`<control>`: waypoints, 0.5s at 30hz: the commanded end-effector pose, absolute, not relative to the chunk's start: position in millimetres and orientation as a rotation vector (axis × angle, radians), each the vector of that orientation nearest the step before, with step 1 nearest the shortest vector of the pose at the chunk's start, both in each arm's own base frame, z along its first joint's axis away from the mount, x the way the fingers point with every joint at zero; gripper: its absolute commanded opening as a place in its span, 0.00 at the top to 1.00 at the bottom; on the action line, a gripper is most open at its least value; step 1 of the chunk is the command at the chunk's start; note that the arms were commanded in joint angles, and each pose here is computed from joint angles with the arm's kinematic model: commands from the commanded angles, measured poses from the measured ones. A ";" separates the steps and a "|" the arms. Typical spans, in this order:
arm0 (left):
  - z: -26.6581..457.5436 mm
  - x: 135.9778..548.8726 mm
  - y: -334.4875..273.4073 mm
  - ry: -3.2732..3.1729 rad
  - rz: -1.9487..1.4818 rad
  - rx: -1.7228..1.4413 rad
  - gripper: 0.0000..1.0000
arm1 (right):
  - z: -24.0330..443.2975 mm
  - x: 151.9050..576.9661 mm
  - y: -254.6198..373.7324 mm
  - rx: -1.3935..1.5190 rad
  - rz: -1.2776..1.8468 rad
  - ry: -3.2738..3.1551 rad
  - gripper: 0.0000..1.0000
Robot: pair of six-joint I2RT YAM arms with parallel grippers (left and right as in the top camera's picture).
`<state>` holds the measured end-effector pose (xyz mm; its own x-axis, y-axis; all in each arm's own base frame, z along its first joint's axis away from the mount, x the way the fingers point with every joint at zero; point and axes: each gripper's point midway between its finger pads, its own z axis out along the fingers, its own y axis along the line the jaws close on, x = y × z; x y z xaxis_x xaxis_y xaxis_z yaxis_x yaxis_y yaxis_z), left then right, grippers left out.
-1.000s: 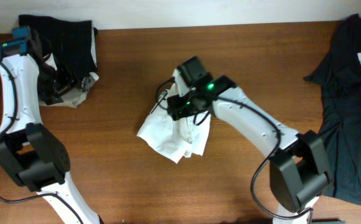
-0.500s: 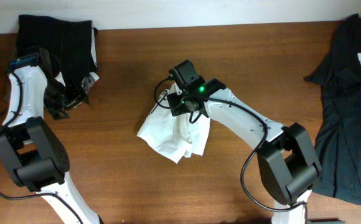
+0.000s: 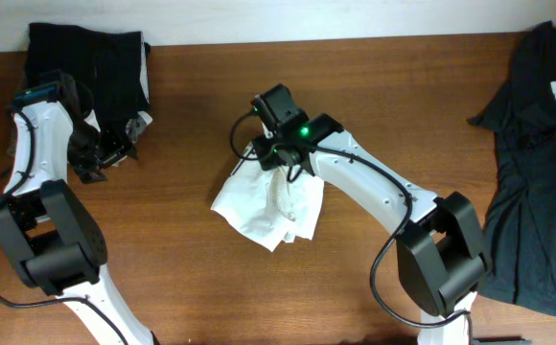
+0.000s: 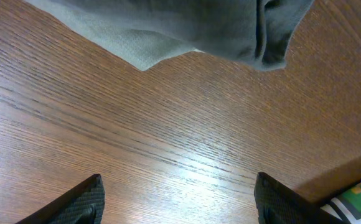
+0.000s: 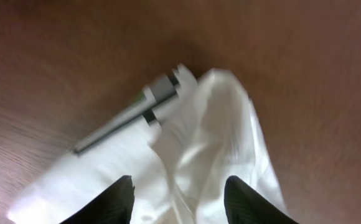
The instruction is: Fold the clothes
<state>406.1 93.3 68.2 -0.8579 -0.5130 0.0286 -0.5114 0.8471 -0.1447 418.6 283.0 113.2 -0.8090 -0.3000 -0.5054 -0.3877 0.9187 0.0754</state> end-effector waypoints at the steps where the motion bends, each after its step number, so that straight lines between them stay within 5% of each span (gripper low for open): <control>1: 77.9 407.2 93.9 2.981 -0.218 -0.830 0.23 | 117.8 425.1 281.2 -0.520 0.173 2.552 0.49; 9: 78.0 408.0 94.1 2.978 -0.217 -0.828 0.23 | 62.6 417.7 278.8 -0.557 0.122 2.673 0.50; 15: 78.0 408.0 94.1 2.978 -0.217 -0.828 0.23 | 63.3 418.5 274.0 -0.550 0.092 2.675 0.70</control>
